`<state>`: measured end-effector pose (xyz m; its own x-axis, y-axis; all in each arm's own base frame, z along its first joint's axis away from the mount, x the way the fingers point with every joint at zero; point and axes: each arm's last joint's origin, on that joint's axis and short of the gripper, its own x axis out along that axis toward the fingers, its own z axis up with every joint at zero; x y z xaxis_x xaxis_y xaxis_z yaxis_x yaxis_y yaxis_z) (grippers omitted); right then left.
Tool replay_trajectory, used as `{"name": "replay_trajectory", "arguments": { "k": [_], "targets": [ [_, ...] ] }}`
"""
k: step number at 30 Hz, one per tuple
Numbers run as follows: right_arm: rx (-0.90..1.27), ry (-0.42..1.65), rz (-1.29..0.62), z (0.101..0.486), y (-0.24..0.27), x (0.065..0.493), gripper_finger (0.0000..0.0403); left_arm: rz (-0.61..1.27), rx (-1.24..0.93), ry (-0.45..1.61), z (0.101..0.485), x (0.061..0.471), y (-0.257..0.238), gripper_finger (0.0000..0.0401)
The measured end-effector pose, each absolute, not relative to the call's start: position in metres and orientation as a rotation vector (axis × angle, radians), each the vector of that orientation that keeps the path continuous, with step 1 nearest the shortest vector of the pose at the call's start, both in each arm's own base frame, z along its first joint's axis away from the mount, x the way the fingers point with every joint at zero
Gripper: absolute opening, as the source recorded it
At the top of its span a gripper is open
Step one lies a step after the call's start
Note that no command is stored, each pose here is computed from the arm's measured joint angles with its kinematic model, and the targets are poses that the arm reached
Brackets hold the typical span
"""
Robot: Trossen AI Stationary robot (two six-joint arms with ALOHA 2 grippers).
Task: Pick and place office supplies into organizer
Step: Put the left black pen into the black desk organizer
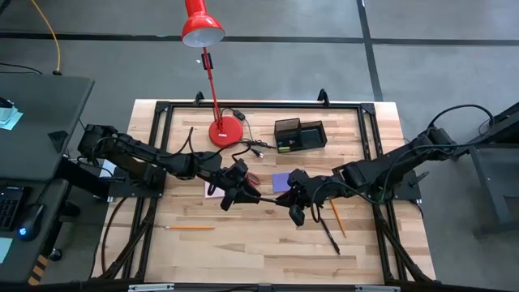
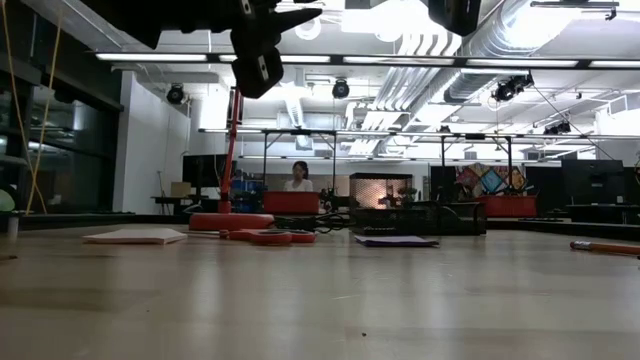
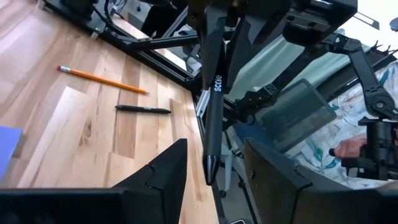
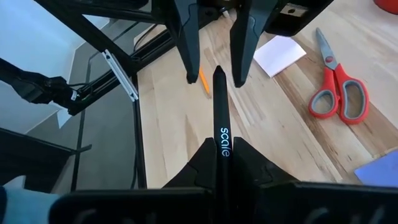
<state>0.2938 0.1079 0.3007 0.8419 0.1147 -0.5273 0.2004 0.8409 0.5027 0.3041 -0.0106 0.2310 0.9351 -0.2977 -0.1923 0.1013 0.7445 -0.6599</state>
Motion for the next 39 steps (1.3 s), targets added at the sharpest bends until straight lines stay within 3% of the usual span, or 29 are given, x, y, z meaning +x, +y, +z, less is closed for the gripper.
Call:
{"name": "replay_trajectory", "arguments": {
  "k": [16, 20, 26, 39],
  "targets": [
    [0.587, 0.550, -0.036, 0.3032, 0.1050, 0.2965, 0.0010, -0.198, -0.698, 0.294, 0.2304, 0.3042, -0.0099, 0.0142],
    [0.586, 0.549, -0.039, 0.3032, 0.1049, 0.2966, 0.0010, -0.195, -0.698, 0.292, 0.2305, 0.3042, -0.0098, 0.0109],
    [0.585, 0.552, -0.039, 0.3027, 0.1039, 0.2970, 0.0005, -0.211, -0.681, 0.290, 0.2310, 0.3042, -0.0102, 0.0022],
    [0.589, 0.551, -0.040, 0.3029, 0.1039, 0.2971, 0.0022, -0.238, -0.661, 0.296, 0.2309, 0.3039, -0.0108, 0.0019]
  ]
}}
